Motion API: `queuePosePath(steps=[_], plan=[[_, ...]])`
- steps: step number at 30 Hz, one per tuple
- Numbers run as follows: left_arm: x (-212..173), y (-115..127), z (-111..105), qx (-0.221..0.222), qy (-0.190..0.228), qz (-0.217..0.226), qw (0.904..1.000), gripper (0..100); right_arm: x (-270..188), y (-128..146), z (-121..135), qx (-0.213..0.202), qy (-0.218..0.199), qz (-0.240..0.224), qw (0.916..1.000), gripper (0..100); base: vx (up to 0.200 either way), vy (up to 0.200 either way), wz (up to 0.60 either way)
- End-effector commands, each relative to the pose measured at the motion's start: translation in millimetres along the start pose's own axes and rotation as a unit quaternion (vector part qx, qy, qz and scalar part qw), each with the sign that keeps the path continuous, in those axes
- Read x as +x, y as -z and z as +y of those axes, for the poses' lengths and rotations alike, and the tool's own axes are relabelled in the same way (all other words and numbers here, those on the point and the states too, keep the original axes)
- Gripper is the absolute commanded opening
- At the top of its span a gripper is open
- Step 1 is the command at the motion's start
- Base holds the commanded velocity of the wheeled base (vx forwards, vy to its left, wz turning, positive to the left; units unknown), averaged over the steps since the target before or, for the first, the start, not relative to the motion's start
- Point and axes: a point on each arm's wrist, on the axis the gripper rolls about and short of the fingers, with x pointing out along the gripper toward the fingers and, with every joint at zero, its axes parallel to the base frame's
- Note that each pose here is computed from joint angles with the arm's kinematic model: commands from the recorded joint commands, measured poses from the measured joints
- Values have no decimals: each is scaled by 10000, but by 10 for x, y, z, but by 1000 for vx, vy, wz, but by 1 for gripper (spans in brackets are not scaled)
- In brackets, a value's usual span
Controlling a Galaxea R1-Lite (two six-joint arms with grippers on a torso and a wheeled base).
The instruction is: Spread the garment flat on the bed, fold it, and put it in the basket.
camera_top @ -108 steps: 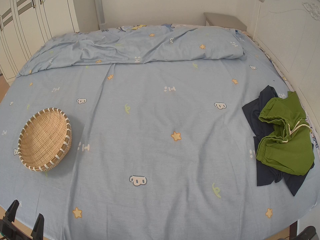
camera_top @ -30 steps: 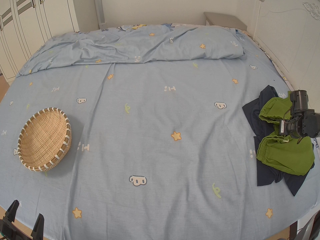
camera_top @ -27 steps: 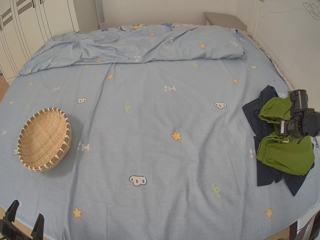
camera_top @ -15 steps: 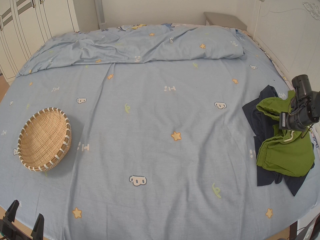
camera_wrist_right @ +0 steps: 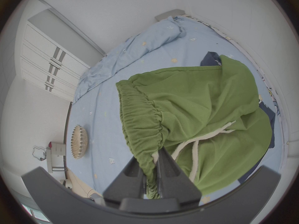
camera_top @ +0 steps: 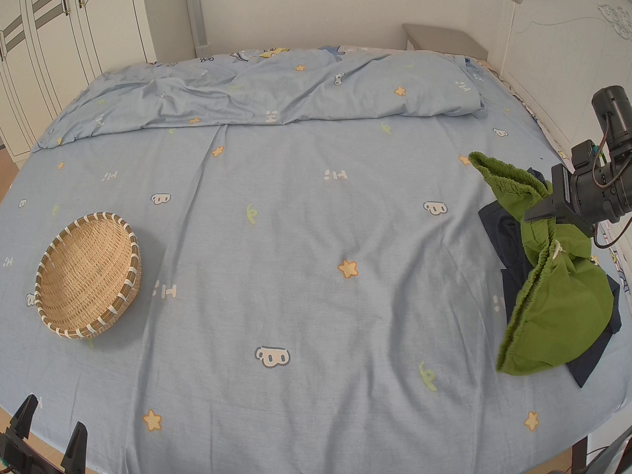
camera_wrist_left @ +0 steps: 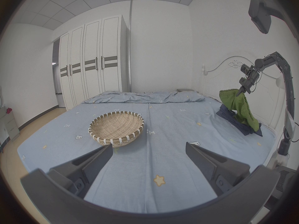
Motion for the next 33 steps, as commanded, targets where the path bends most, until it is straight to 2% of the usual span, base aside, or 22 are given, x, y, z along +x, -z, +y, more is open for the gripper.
queuePosePath(steps=[1,2,4,5,9,14,18,21,23,27,33], plan=[[1,48,-1,2,2,7,10000,100,-126,81,205,-205,-326,8,9993,0,0,0,0],[1,48,-1,-6,2,7,10000,100,-95,143,278,-336,-432,154,9984,0,0,0,0],[1,48,-1,-6,2,7,10000,100,-95,143,278,-336,-432,154,9984,0,0,0,0],[1,50,-1,-6,2,15,10000,100,-52,238,432,-554,-673,347,9956,0,0,0,0],[1,48,-1,2,2,7,10000,100,4,332,559,-770,-815,519,9923,0,0,0,0],[1,48,-1,-6,2,7,10000,100,60,537,883,-1230,-1388,602,9808,0,0,0,0],[1,48,-1,2,2,7,10000,100,111,664,1196,-1229,-1884,649,9722,0,0,0,0],[1,48,-1,2,2,7,10000,100,237,729,1371,-1221,-2036,788,9682,0,0,0,0],[2,52,-1,1,2,15,10000,100,382,797,1554,-1368,-2194,871,9621,0,0,0,0],[2,52,-1,1,2,15,10000,100,562,821,1807,-1450,-2424,839,9556,0,0,0,0],[1,48,-1,-6,2,7,10000,100,892,865,2144,-1257,-2596,917,9531,0,0,0,0]])
